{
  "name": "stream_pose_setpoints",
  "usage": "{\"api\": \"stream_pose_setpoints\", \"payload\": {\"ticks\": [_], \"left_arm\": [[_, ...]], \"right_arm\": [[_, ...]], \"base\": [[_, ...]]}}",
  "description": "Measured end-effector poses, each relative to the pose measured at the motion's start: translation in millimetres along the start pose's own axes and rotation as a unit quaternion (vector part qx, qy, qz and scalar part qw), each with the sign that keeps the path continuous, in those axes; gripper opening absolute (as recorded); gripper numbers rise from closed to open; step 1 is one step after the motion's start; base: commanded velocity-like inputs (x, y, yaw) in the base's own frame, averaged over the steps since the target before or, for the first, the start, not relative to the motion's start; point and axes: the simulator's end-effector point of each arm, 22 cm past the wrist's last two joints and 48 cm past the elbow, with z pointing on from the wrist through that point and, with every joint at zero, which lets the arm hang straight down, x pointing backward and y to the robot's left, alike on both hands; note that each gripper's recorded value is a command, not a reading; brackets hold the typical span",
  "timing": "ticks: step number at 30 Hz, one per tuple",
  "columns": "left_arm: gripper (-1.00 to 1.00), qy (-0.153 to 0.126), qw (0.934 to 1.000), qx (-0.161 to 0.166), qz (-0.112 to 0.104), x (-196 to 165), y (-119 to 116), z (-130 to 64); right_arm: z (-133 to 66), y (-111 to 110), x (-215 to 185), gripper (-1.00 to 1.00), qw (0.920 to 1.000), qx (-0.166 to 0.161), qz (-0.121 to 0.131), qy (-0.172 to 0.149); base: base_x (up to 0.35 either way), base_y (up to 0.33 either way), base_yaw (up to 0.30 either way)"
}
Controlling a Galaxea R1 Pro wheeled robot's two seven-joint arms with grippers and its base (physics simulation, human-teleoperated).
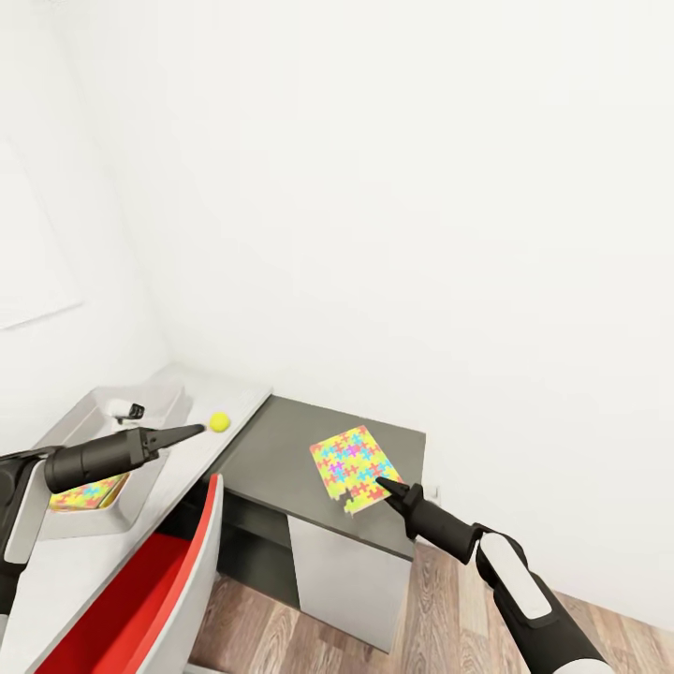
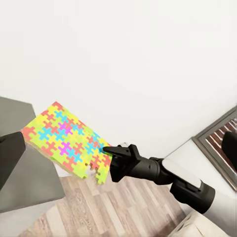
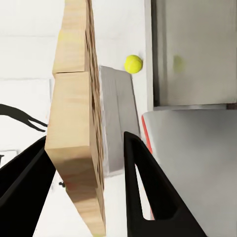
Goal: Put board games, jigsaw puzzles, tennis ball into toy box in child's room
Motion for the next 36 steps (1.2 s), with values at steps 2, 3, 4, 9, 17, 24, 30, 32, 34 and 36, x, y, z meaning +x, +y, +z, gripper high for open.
{"api": "stream_pose_setpoints", "payload": {"ticks": [2,3,4,9,17,24,30,32,34,36], "left_arm": [[1.00,-0.002,1.0000,0.000,0.000,-1.4,-0.6,-1.8],[1.00,-0.003,1.0000,0.000,0.000,-1.8,-1.1,-2.3],[1.00,-0.004,1.0000,0.000,0.001,-2.6,-1.5,-3.1],[1.00,-0.005,1.0000,0.002,0.004,-4.4,-5.1,-4.0],[1.00,-0.008,0.9999,0.004,0.009,-7.3,-11.0,-5.2],[1.00,-0.010,0.9998,0.006,0.014,-9.9,-16.3,-6.5],[1.00,-0.010,0.9998,0.007,0.016,-10.8,-18.8,-6.6],[1.00,-0.010,0.9998,0.007,0.016,-10.8,-18.9,-6.8],[1.00,-0.010,0.9998,0.007,0.017,-11.0,-18.9,-6.9],[1.00,-0.010,0.9998,0.007,0.016,-10.9,-19.0,-6.5]], "right_arm": [[-0.4,3.6,0.2,-1.00,1.0000,-0.006,-0.002,0.000],[-0.5,5.2,0.3,-1.00,1.0000,-0.009,-0.003,0.000],[-0.7,6.3,0.4,-1.00,0.9999,-0.011,-0.003,0.000],[-1.5,11.1,0.3,-1.00,0.9999,-0.015,-0.006,-0.001],[-2.0,18.4,0.5,-1.00,0.9997,-0.020,-0.012,-0.002],[-3.2,24.2,0.0,-1.00,0.9996,-0.024,-0.016,-0.003],[-4.0,26.3,-0.5,-1.00,0.9995,-0.024,-0.019,-0.003],[-3.4,26.6,0.2,-1.00,0.9995,-0.025,-0.019,-0.003],[-3.0,26.7,0.5,-1.00,0.9995,-0.025,-0.019,-0.003],[-3.2,26.7,-1.4,-1.00,0.9995,-0.025,-0.020,-0.007]], "base": [[0.000,0.000,0.000],[0.000,0.000,0.000],[0.000,0.000,0.000],[0.000,0.000,0.000],[0.000,0.000,0.000],[0.000,0.000,0.007],[0.000,0.000,0.023],[0.000,0.000,0.001],[0.000,0.000,0.000],[0.000,0.000,0.000]]}}
